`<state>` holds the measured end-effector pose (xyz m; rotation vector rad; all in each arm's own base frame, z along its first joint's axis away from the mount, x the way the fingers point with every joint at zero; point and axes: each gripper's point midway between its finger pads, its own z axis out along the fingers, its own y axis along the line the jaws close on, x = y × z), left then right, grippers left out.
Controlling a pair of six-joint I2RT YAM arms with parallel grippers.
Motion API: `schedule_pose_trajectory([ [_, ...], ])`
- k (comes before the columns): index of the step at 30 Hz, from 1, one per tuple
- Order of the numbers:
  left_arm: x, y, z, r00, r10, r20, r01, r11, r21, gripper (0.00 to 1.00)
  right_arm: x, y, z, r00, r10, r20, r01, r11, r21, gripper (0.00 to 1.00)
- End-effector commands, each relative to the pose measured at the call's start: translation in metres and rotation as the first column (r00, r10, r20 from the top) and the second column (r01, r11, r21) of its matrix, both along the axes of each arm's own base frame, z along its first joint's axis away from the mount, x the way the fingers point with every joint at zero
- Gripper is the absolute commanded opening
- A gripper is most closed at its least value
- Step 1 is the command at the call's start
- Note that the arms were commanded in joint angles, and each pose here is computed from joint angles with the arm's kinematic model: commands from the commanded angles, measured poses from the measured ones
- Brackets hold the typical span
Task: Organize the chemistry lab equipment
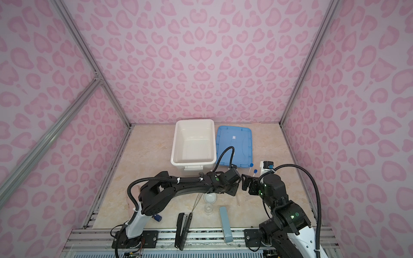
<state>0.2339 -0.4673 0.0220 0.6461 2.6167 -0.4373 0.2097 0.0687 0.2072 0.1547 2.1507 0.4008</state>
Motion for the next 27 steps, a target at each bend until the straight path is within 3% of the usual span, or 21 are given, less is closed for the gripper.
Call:
schedule_pose_trajectory([
  [1, -0.022, 0.037, -0.015, 0.995, 0.008, -0.102, 0.007, 0.99, 0.144, 0.59, -0.001, 0.0, -0.004, 1.0, 0.001, -0.013, -0.001, 1.0, -0.007, 0.98],
  [6, -0.029, 0.05, -0.021, 0.986, 0.026, -0.164, -0.002, 0.99, 0.14, 0.53, 0.0, -0.001, -0.005, 1.0, -0.003, -0.02, 0.002, 1.0, -0.011, 0.98],
  [8, -0.031, 0.049, -0.017, 0.986, 0.016, -0.165, 0.005, 0.993, 0.122, 0.46, 0.0, -0.001, -0.005, 1.0, -0.004, -0.018, 0.003, 1.0, -0.013, 0.98],
  [17, -0.025, 0.045, -0.021, 0.987, 0.027, -0.158, -0.006, 0.992, 0.129, 0.37, -0.001, -0.001, -0.005, 1.0, -0.007, -0.018, 0.007, 1.0, -0.01, 0.98],
  [20, -0.014, 0.04, -0.022, 0.991, 0.038, -0.13, -0.019, 0.989, 0.146, 0.25, -0.001, -0.001, -0.005, 1.0, -0.008, -0.014, 0.008, 1.0, -0.007, 0.98],
  [27, 0.007, 0.03, -0.018, 0.995, 0.038, -0.088, -0.026, 0.991, 0.133, 0.26, -0.001, -0.001, -0.005, 1.0, -0.005, -0.015, 0.005, 1.0, -0.005, 0.98],
])
